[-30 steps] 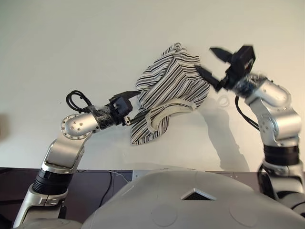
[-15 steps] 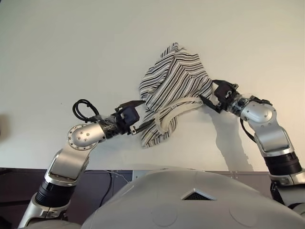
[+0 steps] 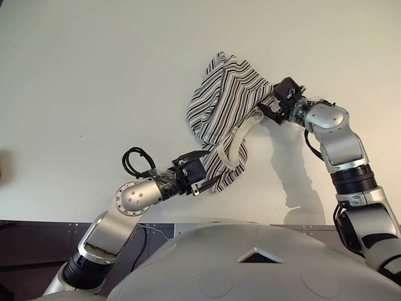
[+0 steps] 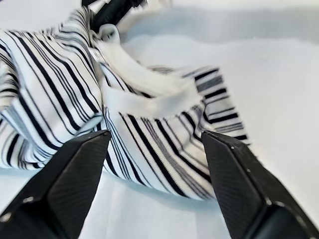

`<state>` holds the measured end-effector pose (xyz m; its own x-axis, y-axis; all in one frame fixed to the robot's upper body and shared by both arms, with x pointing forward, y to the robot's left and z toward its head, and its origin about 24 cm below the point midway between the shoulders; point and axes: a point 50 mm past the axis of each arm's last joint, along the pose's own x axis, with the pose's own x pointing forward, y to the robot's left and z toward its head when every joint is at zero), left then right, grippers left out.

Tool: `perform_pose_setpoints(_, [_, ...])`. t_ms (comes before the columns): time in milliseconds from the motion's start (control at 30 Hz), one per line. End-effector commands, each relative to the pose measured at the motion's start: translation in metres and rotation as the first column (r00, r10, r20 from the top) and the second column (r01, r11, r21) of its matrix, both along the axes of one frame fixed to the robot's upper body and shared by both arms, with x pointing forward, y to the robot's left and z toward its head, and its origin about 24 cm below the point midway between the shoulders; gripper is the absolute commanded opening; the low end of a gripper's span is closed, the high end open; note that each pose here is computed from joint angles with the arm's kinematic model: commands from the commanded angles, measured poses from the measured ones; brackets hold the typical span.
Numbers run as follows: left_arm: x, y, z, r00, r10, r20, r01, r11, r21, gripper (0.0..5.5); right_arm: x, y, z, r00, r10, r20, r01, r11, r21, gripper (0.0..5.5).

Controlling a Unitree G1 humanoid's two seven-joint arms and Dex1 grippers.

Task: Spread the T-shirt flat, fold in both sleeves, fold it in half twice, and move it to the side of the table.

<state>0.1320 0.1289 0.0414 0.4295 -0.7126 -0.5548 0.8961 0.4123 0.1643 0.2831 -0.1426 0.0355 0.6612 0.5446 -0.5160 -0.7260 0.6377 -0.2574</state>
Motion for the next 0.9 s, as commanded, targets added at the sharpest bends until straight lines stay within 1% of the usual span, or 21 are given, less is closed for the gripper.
perform_pose_setpoints(33, [0.003,-0.001,-0.025,0.998,-0.069,0.010,0.067,0.984,0.165,3.37,0.006,0.017,0.010,0.998,0.060,-0.002,-0.060,0.998,0.035,3.40])
perform_pose_setpoints(100, [0.002,0.011,-0.039,0.993,-0.118,0.023,0.106,0.950,0.293,3.37,0.007,0.015,0.013,0.998,0.063,0.005,-0.063,0.998,0.030,3.40])
perform_pose_setpoints(133, [0.008,0.023,-0.042,0.992,-0.114,0.049,0.089,0.929,0.360,3.37,0.008,0.004,0.010,0.999,0.052,0.006,-0.052,0.998,-0.023,3.40])
perform_pose_setpoints(167, [0.015,0.035,-0.042,0.992,-0.102,0.077,0.062,0.911,0.409,3.37,0.008,-0.008,0.006,0.999,0.040,0.007,-0.040,0.996,-0.086,3.40])
perform_pose_setpoints(200, [0.028,0.050,-0.038,0.990,-0.079,0.120,0.016,0.892,0.452,3.37,0.006,-0.028,-0.003,1.000,0.028,0.003,-0.027,0.980,-0.199,3.40])
perform_pose_setpoints(267, [0.049,0.074,-0.028,0.979,-0.051,0.198,-0.058,0.860,0.508,3.37,0.001,-0.064,-0.018,1.000,0.012,-0.024,-0.020,0.928,-0.371,3.40])
perform_pose_setpoints(300, [0.057,0.082,-0.022,0.972,-0.043,0.232,-0.089,0.845,0.528,3.37,-0.003,-0.077,-0.022,0.999,0.013,-0.036,-0.027,0.905,-0.425,3.40])
perform_pose_setpoints(367, [0.068,0.102,-0.008,0.951,-0.026,0.309,-0.162,0.808,0.566,3.37,-0.008,-0.084,-0.020,0.998,0.036,-0.061,-0.058,0.903,-0.426,3.40])
perform_pose_setpoints(400, [0.071,0.104,0.000,0.938,-0.011,0.347,-0.192,0.815,0.546,3.37,-0.010,-0.083,-0.019,0.996,0.053,-0.067,-0.076,0.908,-0.412,3.40])
perform_pose_setpoints(433, [0.076,0.099,0.012,0.918,0.027,0.397,-0.232,0.847,0.479,3.37,-0.014,-0.080,-0.019,0.995,0.065,-0.074,-0.089,0.914,-0.397,3.40])
perform_pose_setpoints(467, [0.081,0.089,0.027,0.896,0.080,0.438,-0.262,0.890,0.374,3.37,-0.021,-0.079,-0.020,0.994,0.073,-0.085,-0.101,0.916,-0.387,3.40])
perform_pose_setpoints(533, [0.082,0.078,0.044,0.870,0.143,0.471,-0.284,0.928,0.242,3.37,-0.030,-0.079,-0.022,0.992,0.077,-0.102,-0.110,0.918,-0.381,3.40])
perform_pose_setpoints(600, [0.072,0.072,0.050,0.870,0.218,0.442,-0.310,0.939,0.147,3.37,-0.042,-0.089,-0.028,0.991,0.054,-0.125,-0.101,0.905,-0.413,3.40])
perform_pose_setpoints(633, [0.065,0.065,0.049,0.883,0.245,0.401,-0.304,0.948,0.090,3.37,-0.046,-0.090,-0.030,0.990,0.049,-0.129,-0.099,0.904,-0.415,3.40])
perform_pose_setpoints(700, [0.053,0.046,0.045,0.908,0.270,0.321,-0.283,0.959,-0.008,3.37,-0.048,-0.082,-0.030,0.990,0.060,-0.124,-0.105,0.914,-0.393,3.40])
perform_pose_setpoints(767, [0.045,0.014,0.039,0.931,0.303,0.202,-0.274,0.949,-0.157,3.37,-0.044,-0.063,-0.026,0.989,0.105,-0.102,-0.134,0.928,-0.348,3.40])
perform_pose_setpoints(800, [0.042,0.003,0.035,0.937,0.318,0.143,-0.287,0.937,-0.201,3.37,-0.042,-0.049,-0.022,0.984,0.153,-0.095,-0.176,0.935,-0.309,3.40])
perform_pose_setpoints(833, [0.039,-0.002,0.028,0.943,0.318,0.099,-0.294,0.934,-0.202,3.37,-0.044,-0.031,-0.017,0.970,0.223,-0.099,-0.242,0.937,-0.253,3.40])
perform_pose_setpoints(900, [0.035,-0.002,0.017,0.947,0.315,0.062,-0.303,0.940,-0.154,3.37,-0.052,-0.002,-0.008,0.927,0.359,-0.110,-0.374,0.913,-0.163,3.40])
